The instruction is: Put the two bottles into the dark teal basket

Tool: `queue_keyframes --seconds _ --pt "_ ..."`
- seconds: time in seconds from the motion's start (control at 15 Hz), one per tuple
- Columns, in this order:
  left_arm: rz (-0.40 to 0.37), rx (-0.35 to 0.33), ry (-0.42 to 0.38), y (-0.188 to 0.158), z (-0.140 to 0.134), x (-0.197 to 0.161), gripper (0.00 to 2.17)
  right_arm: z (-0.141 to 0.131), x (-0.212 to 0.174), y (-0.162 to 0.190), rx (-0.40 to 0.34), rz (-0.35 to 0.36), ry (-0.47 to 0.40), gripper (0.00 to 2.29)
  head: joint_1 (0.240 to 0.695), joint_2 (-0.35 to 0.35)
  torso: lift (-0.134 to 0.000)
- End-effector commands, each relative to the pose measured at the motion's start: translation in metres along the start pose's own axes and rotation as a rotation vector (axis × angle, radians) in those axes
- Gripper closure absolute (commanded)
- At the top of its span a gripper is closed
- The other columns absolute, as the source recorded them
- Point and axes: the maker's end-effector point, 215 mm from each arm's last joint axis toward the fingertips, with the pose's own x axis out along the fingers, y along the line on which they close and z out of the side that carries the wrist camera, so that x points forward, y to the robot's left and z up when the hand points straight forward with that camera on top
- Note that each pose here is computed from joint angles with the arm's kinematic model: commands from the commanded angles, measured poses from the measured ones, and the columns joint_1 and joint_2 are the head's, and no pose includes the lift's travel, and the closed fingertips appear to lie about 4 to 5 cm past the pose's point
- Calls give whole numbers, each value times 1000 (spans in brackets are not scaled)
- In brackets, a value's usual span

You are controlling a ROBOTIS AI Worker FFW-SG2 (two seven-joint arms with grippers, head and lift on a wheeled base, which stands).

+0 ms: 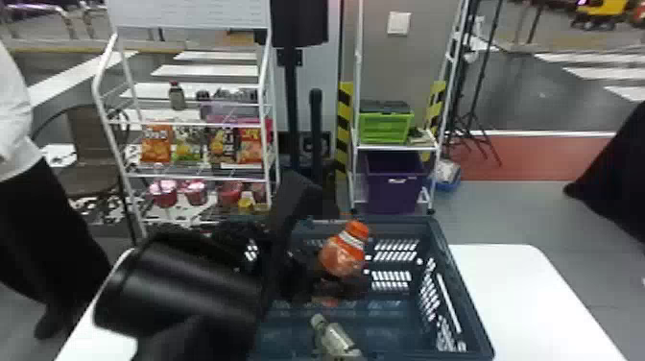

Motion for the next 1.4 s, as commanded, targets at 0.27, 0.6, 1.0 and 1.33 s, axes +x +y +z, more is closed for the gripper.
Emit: queue_keyframes --seconds 0.27,0.6,1.0,1.33 --pt "-57 97 238 25 -58 62 2145 1 -4 -1 7 -10 -14 36 499 0 0" --pt "-8 123 285 49 -72 65 795 2 -6 -1 8 -13 -19 36 499 0 0" --pt "90 72 107 78 -23 25 9 7 -9 0 10 -11 -31 36 499 0 0" --pt "256 -181 -213 98 31 -100 26 32 -12 0 3 -7 -84 36 499 0 0"
